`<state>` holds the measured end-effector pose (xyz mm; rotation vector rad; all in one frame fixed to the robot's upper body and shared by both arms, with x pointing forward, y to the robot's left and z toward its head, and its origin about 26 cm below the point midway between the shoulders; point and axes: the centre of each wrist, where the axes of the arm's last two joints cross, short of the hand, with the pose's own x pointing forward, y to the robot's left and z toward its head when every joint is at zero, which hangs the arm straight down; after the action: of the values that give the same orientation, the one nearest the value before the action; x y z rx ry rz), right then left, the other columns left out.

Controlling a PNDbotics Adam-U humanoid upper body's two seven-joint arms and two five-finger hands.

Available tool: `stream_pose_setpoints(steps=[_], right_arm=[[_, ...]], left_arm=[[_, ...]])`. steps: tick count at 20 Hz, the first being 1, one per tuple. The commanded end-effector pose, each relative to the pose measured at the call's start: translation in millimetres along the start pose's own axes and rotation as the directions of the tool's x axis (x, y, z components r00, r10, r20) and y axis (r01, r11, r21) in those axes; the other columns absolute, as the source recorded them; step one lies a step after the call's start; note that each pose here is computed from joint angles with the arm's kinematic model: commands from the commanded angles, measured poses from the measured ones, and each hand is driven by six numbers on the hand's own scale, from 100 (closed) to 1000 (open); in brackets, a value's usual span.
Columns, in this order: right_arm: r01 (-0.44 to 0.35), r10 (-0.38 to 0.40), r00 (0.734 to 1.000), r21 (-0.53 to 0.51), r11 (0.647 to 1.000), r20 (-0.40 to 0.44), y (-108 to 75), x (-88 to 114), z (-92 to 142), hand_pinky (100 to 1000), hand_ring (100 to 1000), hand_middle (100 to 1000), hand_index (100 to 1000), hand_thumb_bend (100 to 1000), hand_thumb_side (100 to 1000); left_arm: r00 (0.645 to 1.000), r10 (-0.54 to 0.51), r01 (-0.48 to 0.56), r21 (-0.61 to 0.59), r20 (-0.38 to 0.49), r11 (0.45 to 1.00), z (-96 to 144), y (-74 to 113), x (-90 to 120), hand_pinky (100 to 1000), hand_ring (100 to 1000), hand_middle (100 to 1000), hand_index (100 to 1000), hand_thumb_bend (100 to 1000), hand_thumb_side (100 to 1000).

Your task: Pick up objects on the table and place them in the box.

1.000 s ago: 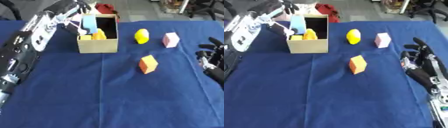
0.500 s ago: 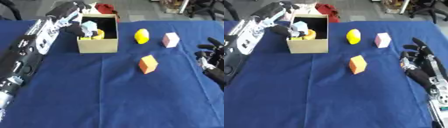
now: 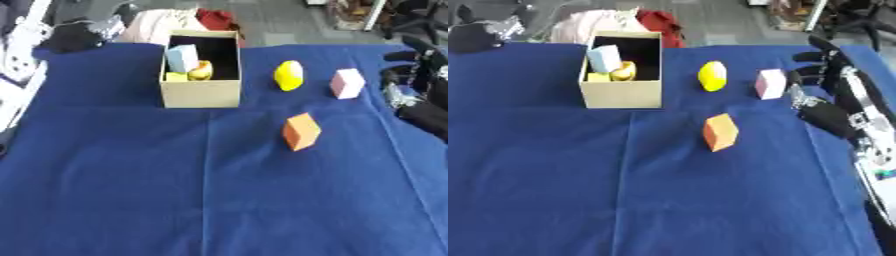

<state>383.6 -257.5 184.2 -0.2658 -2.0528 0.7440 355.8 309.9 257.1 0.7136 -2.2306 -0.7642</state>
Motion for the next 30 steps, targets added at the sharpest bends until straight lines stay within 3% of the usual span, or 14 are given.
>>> stream_pose_setpoints(steps=[1,4,7,8,11,16,20,23,30], right_arm=[[-0.147,0.147,0.989,0.118,0.982,0.013,-23.5,5.0,-13.5,757,762,801,997,159,291],[-0.245,0.241,0.969,0.249,0.937,0.044,-34.2,10.4,-30.3,773,789,826,1000,187,288],[-0.348,0.338,0.936,0.388,0.853,0.097,-38.3,15.7,-47.1,791,817,850,1000,222,294],[-0.374,0.361,0.926,0.423,0.825,0.113,-38.3,15.9,-51.1,798,829,857,1000,265,260],[-0.443,0.429,0.891,0.506,0.740,0.152,-36.2,11.9,-57.8,814,853,875,1000,302,315],[-0.502,0.508,0.841,0.617,0.605,0.187,-32.3,-3.6,-61.5,831,870,876,1000,442,304],[-0.516,0.547,0.812,0.690,0.507,0.204,-28.6,-16.7,-62.7,838,873,872,1000,492,285],[-0.515,0.563,0.800,0.719,0.467,0.207,-25.6,-24.8,-62.7,839,873,869,1000,493,291],[-0.516,0.561,0.798,0.729,0.449,0.219,-11.0,-33.6,-67.4,836,867,863,1000,477,301]], left_arm=[[0.998,0.050,-0.051,0.037,0.027,0.998,10.2,14.2,16.4,810,671,693,833,459,537],[0.994,0.108,-0.107,0.039,-0.020,0.993,28.6,5.1,13.2,807,663,684,830,445,541],[0.985,0.160,-0.157,0.051,-0.062,0.986,41.9,-4.7,9.8,806,658,679,828,437,545],[0.982,0.173,-0.169,0.054,-0.070,0.984,44.9,-7.3,9.4,806,658,679,827,436,545],[0.975,0.204,-0.199,0.058,-0.089,0.978,51.9,-13.9,8.8,806,653,672,826,430,549],[0.968,0.225,-0.219,0.062,-0.111,0.974,59.8,-19.5,7.3,805,647,666,826,426,551],[0.964,0.234,-0.227,0.067,-0.126,0.972,63.4,-22.4,5.4,804,646,664,826,424,552],[0.961,0.239,-0.231,0.067,-0.137,0.971,65.6,-24.5,3.7,804,644,662,826,422,552],[0.956,0.254,-0.244,0.080,-0.146,0.966,67.9,-27.5,2.0,803,640,657,826,420,548]])
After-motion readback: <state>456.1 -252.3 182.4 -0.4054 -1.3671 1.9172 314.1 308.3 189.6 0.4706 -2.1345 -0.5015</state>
